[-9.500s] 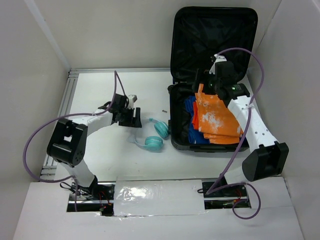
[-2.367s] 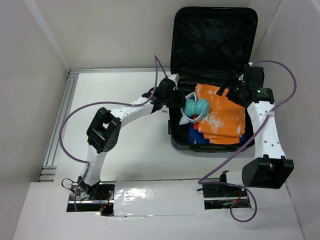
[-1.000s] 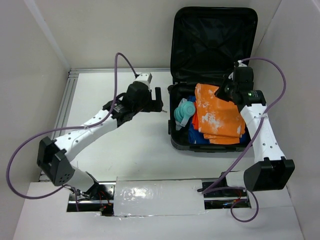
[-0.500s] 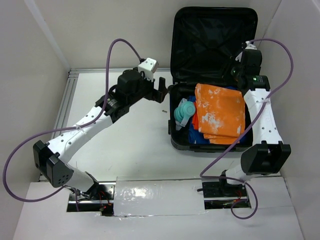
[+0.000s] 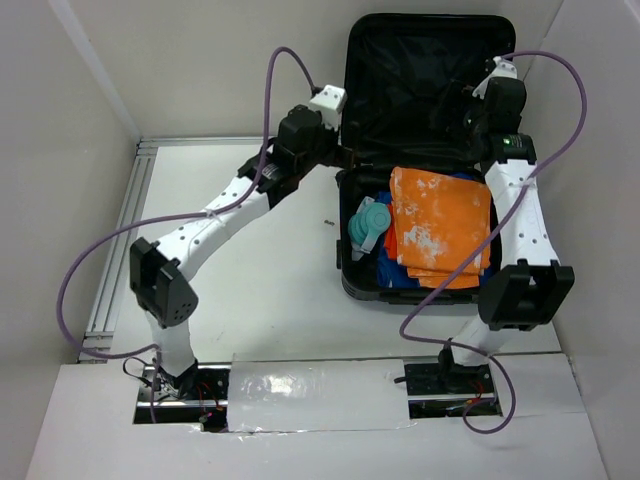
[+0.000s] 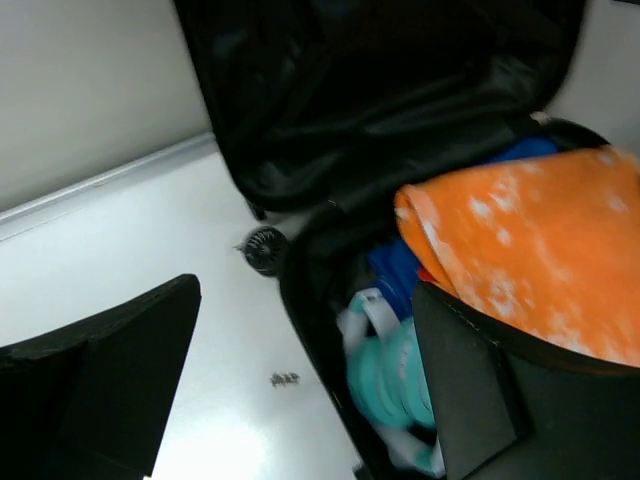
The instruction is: Pack the luggage
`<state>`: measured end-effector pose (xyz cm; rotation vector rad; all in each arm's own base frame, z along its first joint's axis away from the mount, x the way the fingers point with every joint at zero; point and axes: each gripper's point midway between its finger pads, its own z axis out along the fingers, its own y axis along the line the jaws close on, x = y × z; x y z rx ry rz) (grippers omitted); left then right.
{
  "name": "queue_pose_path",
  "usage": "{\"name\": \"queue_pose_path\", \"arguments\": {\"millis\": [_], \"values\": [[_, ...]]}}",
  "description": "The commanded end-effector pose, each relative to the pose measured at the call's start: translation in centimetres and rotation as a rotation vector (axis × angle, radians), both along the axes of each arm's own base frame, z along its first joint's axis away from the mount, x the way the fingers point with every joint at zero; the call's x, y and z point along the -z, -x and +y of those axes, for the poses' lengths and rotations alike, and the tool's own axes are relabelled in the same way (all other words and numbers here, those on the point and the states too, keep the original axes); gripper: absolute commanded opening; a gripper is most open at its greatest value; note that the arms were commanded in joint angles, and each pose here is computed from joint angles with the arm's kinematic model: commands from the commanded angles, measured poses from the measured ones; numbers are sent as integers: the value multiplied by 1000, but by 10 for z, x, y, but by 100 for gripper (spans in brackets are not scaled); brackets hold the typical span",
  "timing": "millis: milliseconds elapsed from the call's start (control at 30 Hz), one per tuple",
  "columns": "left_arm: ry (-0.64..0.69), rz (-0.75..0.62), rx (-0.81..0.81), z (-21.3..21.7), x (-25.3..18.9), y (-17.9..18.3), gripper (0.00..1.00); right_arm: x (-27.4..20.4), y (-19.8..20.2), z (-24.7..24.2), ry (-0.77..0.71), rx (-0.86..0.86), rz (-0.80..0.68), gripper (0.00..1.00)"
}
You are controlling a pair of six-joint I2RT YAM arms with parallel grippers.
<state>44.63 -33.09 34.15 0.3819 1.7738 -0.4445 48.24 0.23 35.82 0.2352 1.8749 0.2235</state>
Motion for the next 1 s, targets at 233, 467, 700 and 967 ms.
{"name": "queue_pose_path", "arguments": {"millis": [233,467,700,967], "values": [[74,-187,-321,19,-17,-119,100,-18,-54,-54,66,110,-82,100],[253,-194,-354,51,10,-175,100,-19,-56,-78,95,194,-152,100],[341,-184,-158,33,27,-197,100,2,-60,-74,57,111,-125,100],[267,-97,-300,81,65,-210,100,-12,-69,47,-17,-193,-191,96]]}}
